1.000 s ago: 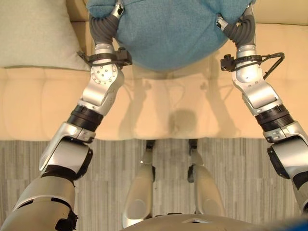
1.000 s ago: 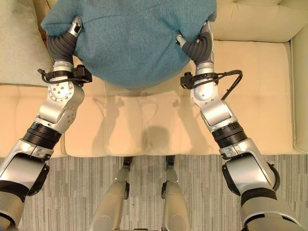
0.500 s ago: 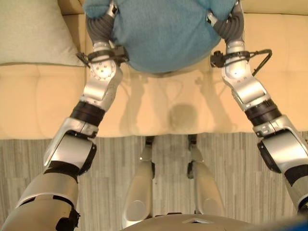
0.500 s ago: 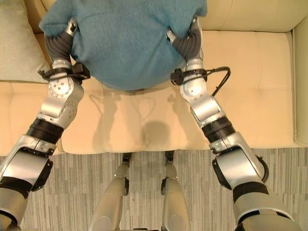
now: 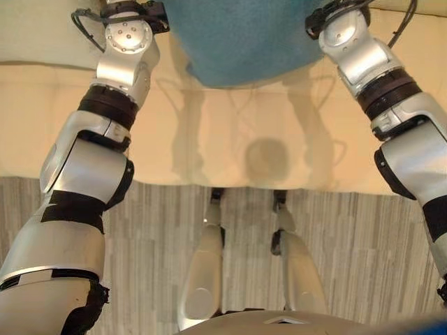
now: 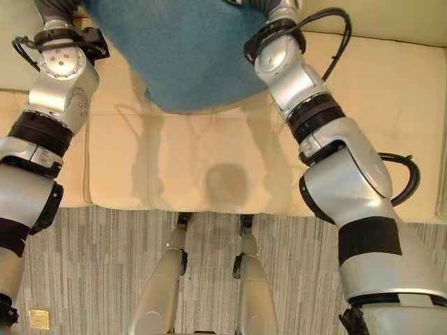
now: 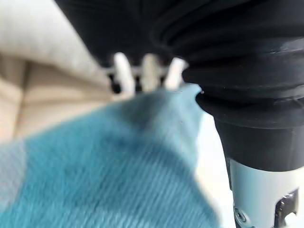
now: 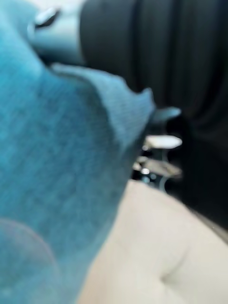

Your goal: Pick up all the scattered cushions and arrange them neatly on the sofa.

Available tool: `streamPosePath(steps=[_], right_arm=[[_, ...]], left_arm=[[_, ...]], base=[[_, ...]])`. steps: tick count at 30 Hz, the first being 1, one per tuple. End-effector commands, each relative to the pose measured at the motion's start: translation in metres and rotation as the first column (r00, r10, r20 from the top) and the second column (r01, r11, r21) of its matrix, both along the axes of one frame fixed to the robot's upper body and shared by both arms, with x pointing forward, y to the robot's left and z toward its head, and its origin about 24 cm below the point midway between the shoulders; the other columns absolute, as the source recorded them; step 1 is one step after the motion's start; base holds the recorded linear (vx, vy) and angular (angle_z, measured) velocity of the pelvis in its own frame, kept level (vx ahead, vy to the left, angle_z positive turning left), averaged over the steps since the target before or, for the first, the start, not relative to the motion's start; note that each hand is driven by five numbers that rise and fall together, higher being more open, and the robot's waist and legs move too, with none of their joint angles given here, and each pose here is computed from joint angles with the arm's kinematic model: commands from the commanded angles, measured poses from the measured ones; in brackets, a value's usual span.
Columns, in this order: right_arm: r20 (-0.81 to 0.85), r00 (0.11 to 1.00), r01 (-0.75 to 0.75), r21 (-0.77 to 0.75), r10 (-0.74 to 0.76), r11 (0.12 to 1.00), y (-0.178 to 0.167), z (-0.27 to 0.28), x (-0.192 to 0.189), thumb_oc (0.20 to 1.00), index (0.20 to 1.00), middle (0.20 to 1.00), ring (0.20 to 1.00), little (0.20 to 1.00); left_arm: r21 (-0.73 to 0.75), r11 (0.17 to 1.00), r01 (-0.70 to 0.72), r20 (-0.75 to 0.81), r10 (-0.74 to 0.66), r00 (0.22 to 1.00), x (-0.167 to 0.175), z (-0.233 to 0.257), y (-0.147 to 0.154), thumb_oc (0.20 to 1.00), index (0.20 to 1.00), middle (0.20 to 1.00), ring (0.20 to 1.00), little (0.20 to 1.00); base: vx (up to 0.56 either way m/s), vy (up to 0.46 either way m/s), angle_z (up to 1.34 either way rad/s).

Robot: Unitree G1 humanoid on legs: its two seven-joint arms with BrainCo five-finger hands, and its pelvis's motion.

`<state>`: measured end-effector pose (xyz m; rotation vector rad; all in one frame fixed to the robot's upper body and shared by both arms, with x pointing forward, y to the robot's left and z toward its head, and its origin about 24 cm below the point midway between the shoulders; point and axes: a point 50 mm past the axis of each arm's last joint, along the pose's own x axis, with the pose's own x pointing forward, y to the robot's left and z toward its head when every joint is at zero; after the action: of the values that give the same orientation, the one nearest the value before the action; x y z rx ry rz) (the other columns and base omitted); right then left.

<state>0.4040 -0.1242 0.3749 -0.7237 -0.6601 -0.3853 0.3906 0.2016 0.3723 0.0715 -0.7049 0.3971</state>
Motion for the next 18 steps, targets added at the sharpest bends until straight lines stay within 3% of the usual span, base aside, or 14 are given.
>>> streamPosePath(steps=[1,9,18], right_arm=[[0.059,0.998,-0.025,-0.064,0.029,0.998,0.007,0.016,-0.007,1.0,1.0,1.0,1.0,1.0],[0.097,0.986,0.14,-0.069,-0.133,0.988,-0.047,0.034,-0.014,1.0,1.0,1.0,1.0,1.0],[0.114,0.952,0.289,-0.031,-0.284,0.957,-0.118,0.043,-0.032,1.0,1.0,1.0,1.0,1.0]], left_arm=[[0.072,0.996,-0.053,0.122,0.044,0.992,-0.019,0.039,0.011,1.0,1.0,1.0,1.0,1.0],[0.075,0.976,-0.202,0.109,0.194,0.975,-0.034,0.04,0.068,1.0,1.0,1.0,1.0,1.0],[0.063,0.963,-0.261,0.032,0.259,0.965,-0.047,-0.006,0.122,1.0,1.0,1.0,1.0,1.0]], base=[[0.02,0.024,0.06],[0.01,0.016,0.03],[0.01,0.005,0.01]])
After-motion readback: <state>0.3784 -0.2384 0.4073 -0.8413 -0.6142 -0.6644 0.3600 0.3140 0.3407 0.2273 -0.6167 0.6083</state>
